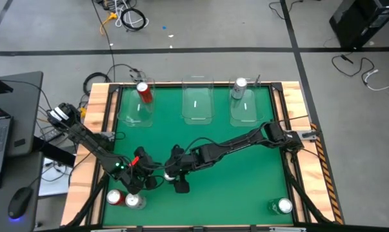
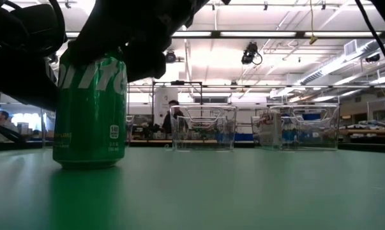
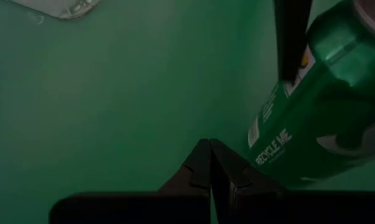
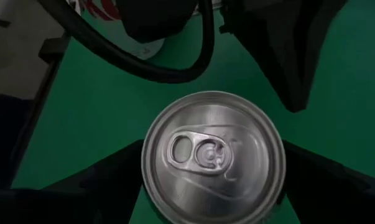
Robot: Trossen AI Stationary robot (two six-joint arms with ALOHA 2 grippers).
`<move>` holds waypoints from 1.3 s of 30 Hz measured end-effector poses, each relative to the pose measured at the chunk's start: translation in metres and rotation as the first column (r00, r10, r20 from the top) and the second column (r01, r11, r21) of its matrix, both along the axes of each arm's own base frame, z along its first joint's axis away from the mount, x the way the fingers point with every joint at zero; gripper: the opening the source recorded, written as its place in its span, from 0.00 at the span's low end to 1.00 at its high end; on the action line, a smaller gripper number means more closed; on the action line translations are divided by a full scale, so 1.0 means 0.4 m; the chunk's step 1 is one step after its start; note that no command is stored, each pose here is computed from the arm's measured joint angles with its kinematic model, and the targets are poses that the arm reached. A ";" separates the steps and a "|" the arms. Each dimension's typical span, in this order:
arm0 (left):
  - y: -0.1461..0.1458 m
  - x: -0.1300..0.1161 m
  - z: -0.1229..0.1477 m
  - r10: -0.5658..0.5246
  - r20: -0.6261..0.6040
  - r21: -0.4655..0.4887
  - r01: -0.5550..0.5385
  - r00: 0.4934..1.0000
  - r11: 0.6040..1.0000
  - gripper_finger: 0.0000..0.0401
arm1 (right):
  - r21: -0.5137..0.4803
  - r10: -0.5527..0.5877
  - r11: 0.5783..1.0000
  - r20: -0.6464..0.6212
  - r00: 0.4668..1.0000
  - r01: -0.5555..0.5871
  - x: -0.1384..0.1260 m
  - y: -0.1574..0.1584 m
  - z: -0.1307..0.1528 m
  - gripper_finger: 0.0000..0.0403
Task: Sort soda cans
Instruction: Put the left green soda can into the center transparent bin
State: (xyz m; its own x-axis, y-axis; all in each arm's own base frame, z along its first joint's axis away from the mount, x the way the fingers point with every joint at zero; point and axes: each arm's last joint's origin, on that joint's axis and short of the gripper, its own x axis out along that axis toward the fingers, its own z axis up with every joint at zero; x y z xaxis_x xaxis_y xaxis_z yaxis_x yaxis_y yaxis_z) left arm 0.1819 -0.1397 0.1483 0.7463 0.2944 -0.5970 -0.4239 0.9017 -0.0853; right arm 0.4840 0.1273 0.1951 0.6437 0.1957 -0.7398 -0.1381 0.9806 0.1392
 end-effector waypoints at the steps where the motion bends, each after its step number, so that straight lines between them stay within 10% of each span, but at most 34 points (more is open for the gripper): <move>1: 0.000 0.000 0.001 0.002 0.005 0.000 -0.002 1.000 1.000 0.00 | -0.007 0.006 1.000 -0.005 1.000 -0.006 0.002 0.000 -0.010 0.87; 22: -0.005 0.005 0.012 0.026 0.085 0.043 -0.029 0.996 0.999 0.00 | -0.017 0.089 0.996 -0.009 0.996 -0.090 -0.006 -0.009 0.005 0.77; 33: -0.004 0.012 0.032 0.069 0.156 0.136 -0.091 0.985 0.987 0.00 | -0.165 -0.066 0.984 0.047 0.997 0.073 -0.088 -0.133 0.217 0.77; 39: -0.005 0.013 0.033 0.072 0.160 0.130 -0.094 0.984 0.987 0.00 | -0.310 -0.305 0.892 0.128 0.944 0.330 -0.173 -0.280 0.358 0.77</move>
